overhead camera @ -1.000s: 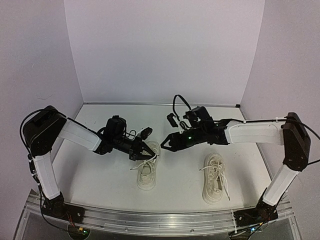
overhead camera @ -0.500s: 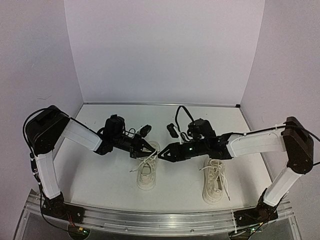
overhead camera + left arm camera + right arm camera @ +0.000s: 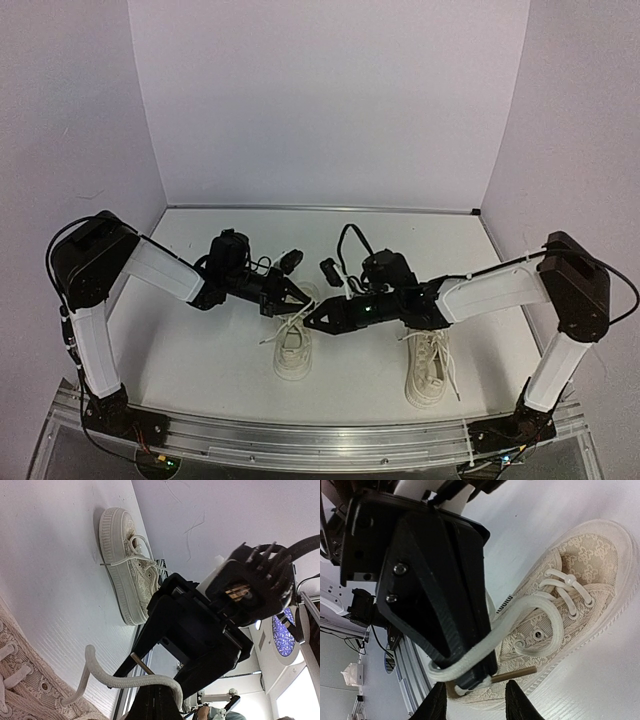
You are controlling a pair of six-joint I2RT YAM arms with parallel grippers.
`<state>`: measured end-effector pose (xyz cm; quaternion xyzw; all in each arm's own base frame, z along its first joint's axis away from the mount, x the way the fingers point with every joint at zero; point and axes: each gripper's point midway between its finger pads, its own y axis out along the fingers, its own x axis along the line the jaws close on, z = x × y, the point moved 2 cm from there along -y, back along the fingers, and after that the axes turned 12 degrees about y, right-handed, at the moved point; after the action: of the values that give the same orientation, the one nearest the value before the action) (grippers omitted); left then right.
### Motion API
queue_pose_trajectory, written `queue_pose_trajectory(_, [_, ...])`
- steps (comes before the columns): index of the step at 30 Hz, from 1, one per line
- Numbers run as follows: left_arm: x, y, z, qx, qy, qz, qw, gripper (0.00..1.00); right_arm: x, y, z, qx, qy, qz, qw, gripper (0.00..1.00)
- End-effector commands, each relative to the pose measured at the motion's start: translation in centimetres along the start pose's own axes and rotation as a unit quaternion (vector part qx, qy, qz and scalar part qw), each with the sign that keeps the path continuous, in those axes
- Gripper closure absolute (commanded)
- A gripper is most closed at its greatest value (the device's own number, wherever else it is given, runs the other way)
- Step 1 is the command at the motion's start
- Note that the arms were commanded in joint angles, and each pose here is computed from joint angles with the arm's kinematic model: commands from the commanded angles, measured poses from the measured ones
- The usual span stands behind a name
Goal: Tie the shoes
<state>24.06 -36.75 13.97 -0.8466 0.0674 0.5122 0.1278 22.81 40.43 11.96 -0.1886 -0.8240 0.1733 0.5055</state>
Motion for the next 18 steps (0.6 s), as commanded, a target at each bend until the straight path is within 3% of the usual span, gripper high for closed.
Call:
queue_pose_trajectory(1, [-1.0, -0.1, -0.8, -0.009, 0.028, 0.012, 0.999, 1.0, 1.6, 0.4, -2.0, -0.026, -0.02, -0.019, 0.999, 0.68])
queue_pose_trajectory(8, [-0.9, -0.2, -0.8, -0.011, 0.028, 0.011, 1.0, 1.0, 2.1, 0.7, -2.6, -0.029, -0.03, -0.026, 0.999, 0.72])
queue_pose_trajectory(10, [-1.0, -0.2, -0.8, -0.01, 0.027, 0.011, 1.0, 1.0, 2.3, 0.8, -2.7, -0.029, -0.033, -0.028, 0.999, 0.77])
queue_pose_trajectory(14, [-1.2, -0.4, -1.0, -0.014, 0.031, 0.009, 0.999, 1.0, 2.3, 0.6, -2.6, -0.027, -0.035, -0.029, 0.999, 0.98])
queue_pose_trajectory(18, [-0.5, -2.6, -2.4, -0.049, 0.028, -0.031, 0.998, 0.95, 2.2, -0.1, -2.3, -0.029, -0.033, -0.022, 0.999, 1.0])
